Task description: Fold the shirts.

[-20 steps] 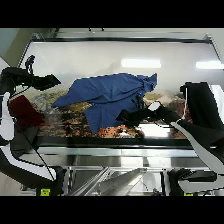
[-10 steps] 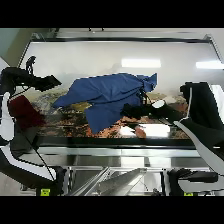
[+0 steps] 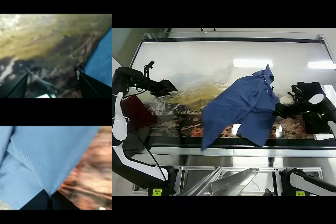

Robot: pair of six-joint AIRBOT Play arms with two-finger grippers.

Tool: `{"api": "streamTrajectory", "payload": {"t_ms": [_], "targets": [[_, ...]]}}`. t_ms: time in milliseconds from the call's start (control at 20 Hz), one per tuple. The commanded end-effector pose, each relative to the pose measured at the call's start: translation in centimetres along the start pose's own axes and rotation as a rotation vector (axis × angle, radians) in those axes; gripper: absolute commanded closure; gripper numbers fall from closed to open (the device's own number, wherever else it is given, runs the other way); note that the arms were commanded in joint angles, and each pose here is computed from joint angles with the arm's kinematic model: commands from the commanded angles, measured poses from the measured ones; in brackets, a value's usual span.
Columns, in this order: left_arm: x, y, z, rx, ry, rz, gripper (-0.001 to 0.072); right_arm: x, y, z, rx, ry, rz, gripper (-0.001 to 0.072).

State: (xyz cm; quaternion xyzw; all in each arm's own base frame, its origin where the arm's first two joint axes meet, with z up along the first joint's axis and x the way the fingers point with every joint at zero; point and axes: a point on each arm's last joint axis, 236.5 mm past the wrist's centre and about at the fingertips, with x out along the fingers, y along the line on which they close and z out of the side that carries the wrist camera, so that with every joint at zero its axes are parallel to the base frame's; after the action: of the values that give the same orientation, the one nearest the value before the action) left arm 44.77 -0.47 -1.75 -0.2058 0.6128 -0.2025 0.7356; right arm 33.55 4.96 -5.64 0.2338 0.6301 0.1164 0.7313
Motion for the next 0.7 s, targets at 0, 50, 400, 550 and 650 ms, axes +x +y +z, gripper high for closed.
{"api": "streamTrajectory", "payload": {"t_ms": [0,50,400,550,650], "targets": [[1.3,-3.1,-3.8,-0.022,0.165,-0.057,0.0031,-1.6,-1.7,-1.0,-0.036,0.032,0.006,0.0693],[2.2,-3.9,-5.0,-0.019,0.197,-0.063,0.0031,-1.5,-1.6,-1.0,-0.041,0.032,0.006,0.0693],[9.6,-9.5,-19.1,-0.065,0.420,-0.093,0.0032,-1.1,-0.7,-0.9,-0.065,0.031,0.011,0.0693],[10.6,-10.7,-23.7,-0.063,0.479,-0.072,0.0041,-1.0,0.4,-0.7,-0.088,0.021,0.050,0.0693],[11.4,-11.4,-27.0,-0.040,0.530,-0.056,0.0041,-1.0,1.0,-0.6,-0.094,0.015,0.069,0.0693]]}}
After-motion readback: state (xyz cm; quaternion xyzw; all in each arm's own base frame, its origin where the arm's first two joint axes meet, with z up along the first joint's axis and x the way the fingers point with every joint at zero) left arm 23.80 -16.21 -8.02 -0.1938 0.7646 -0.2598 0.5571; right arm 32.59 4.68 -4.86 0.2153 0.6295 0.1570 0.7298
